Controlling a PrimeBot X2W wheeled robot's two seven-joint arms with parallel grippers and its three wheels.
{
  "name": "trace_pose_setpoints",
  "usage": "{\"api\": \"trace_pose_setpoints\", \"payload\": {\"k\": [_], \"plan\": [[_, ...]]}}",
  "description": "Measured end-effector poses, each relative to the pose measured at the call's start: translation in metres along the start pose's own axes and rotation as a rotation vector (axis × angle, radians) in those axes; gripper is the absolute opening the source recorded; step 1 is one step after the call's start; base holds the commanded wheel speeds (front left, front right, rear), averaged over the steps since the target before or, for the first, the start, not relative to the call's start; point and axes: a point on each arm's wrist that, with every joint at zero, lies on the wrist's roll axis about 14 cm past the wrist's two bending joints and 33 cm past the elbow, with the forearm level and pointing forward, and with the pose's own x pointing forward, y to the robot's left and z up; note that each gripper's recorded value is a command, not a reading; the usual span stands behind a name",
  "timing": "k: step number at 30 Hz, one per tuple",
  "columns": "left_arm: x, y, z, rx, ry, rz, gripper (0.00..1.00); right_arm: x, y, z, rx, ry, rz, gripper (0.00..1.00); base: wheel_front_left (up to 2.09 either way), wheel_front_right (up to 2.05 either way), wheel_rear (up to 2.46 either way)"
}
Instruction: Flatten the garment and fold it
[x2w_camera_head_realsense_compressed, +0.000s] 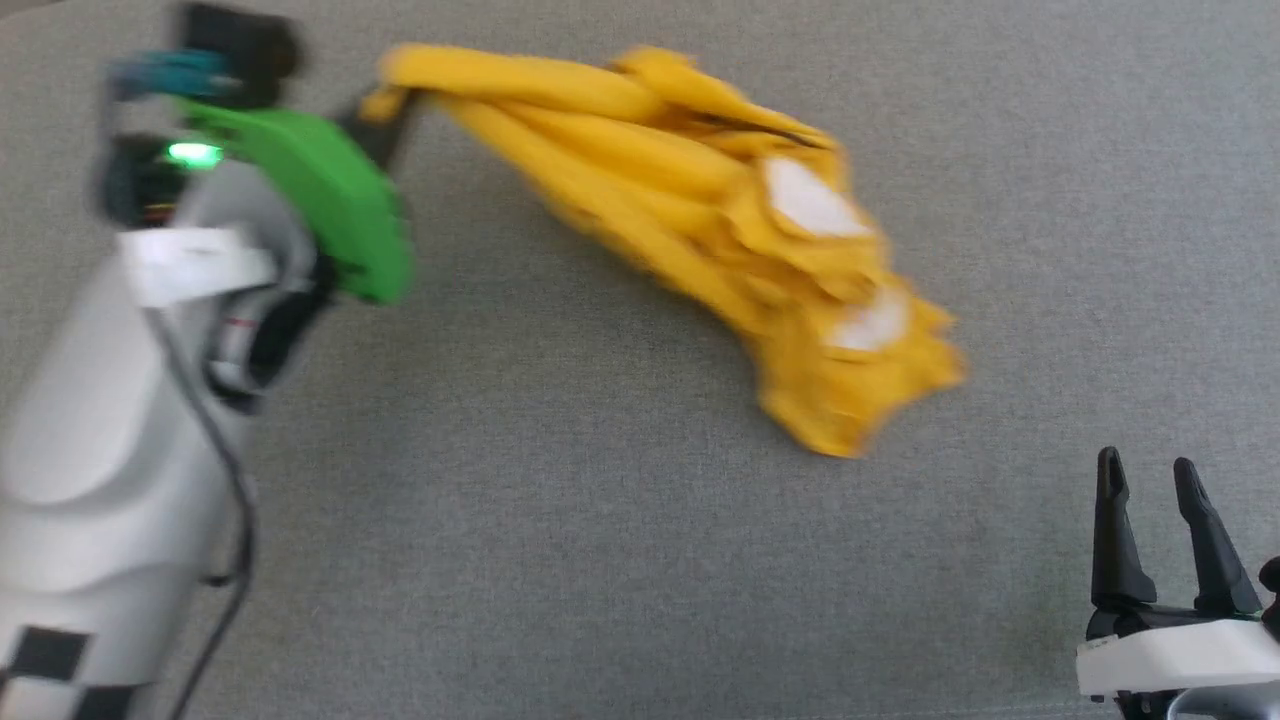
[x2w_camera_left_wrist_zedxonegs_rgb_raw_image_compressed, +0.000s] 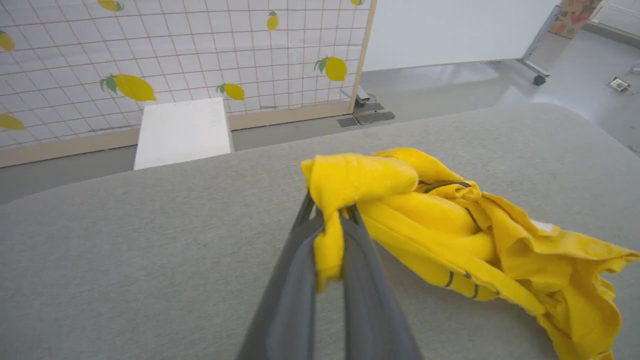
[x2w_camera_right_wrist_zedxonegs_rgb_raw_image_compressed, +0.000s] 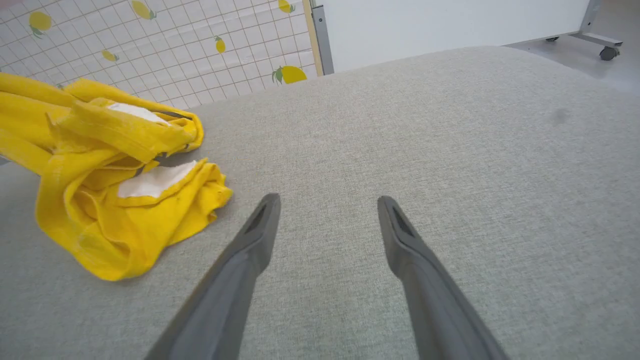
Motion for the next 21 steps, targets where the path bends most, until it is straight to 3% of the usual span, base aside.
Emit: {"api": "trace_pose_setpoints", "payload": {"k": [2,6,9,15,21], "plan": [[-0.011,0.034,-0.003,0.019,0.028,0.102,0.0,-0.001,-0.002,-0.002,-0.001,0.006,-0.005,1.0,0.0,0.0,0.0],[-0.02,0.07,-0.035,0.0,0.1,0.223,0.0,-0.002,-0.005,-0.007,-0.005,0.024,-0.016,1.0,0.0,0.0,0.0],[-0.016,0.078,-0.053,-0.041,0.099,0.26,1.0,-0.003,-0.01,-0.012,-0.006,0.042,-0.033,1.0,0.0,0.0,0.0],[-0.006,0.062,-0.047,-0.082,-0.01,0.232,1.0,-0.003,-0.012,-0.017,-0.016,0.062,-0.041,1.0,0.0,0.0,0.0],[-0.039,0.04,0.015,-0.016,-0.326,0.246,1.0,0.0,0.0,-0.006,-0.013,0.033,0.002,1.0,0.0,0.0,0.0]]}}
